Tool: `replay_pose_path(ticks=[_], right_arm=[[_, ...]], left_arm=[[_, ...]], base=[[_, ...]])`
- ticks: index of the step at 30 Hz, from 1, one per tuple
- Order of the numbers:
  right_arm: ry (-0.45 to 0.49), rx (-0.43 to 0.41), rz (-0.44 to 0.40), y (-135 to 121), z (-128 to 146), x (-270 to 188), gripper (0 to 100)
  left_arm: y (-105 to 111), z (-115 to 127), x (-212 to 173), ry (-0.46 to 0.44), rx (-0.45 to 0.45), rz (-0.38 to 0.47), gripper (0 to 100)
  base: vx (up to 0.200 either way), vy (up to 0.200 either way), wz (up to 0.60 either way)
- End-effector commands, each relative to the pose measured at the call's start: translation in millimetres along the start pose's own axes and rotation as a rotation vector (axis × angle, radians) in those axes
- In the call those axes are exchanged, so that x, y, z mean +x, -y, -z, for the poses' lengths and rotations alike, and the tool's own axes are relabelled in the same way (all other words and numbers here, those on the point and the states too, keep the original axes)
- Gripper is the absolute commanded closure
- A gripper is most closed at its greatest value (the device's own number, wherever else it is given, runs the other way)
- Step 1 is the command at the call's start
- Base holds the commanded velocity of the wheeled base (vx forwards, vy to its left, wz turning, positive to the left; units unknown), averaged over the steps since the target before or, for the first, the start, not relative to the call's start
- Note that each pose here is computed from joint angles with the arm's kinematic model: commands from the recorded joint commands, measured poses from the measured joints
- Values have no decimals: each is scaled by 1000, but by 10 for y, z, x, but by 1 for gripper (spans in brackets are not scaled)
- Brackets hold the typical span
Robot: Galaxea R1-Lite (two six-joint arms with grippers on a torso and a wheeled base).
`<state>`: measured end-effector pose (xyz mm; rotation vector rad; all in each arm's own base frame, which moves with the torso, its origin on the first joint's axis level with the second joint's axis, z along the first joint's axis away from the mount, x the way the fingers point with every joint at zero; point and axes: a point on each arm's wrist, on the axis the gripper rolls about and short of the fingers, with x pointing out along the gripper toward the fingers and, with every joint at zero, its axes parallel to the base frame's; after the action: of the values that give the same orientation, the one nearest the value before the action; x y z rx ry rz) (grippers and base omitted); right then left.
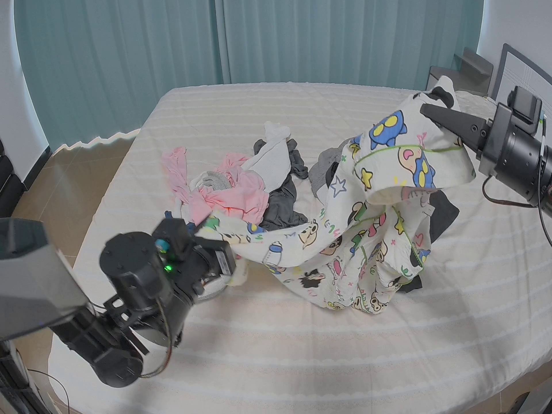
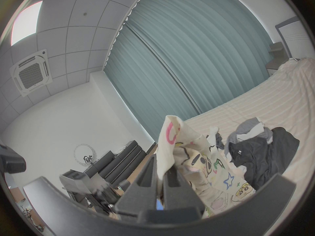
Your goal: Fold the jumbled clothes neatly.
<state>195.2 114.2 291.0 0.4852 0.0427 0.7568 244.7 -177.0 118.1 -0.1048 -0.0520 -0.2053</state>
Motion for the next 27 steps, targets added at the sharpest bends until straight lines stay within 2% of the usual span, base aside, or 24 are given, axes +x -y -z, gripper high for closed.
replay_pose_path(ticks=[1,2,6,11,20,27], right_arm=[[12,-6,53,97,27,-282,100],[24,-11,65,107,13,-345,100],[60,-23,71,80,-47,-465,100],[95,-44,54,-3,-81,-626,100],[157,-65,7,-159,-163,-858,100],[160,-66,-5,-183,-164,-879,100]], left_arm=[[-272,-771,-149,233,-48,-69,100],[-307,-981,-177,276,-58,-81,100],[-329,-1361,-290,297,-66,-85,100],[-369,-1617,-461,315,-39,-86,100],[-461,-1496,-747,278,-21,-76,100],[-496,-1496,-828,284,-28,-77,100]], base=[[0,0,0],[0,0,0],[0,0,0],[0,0,0],[0,0,0],[-200,0,0]])
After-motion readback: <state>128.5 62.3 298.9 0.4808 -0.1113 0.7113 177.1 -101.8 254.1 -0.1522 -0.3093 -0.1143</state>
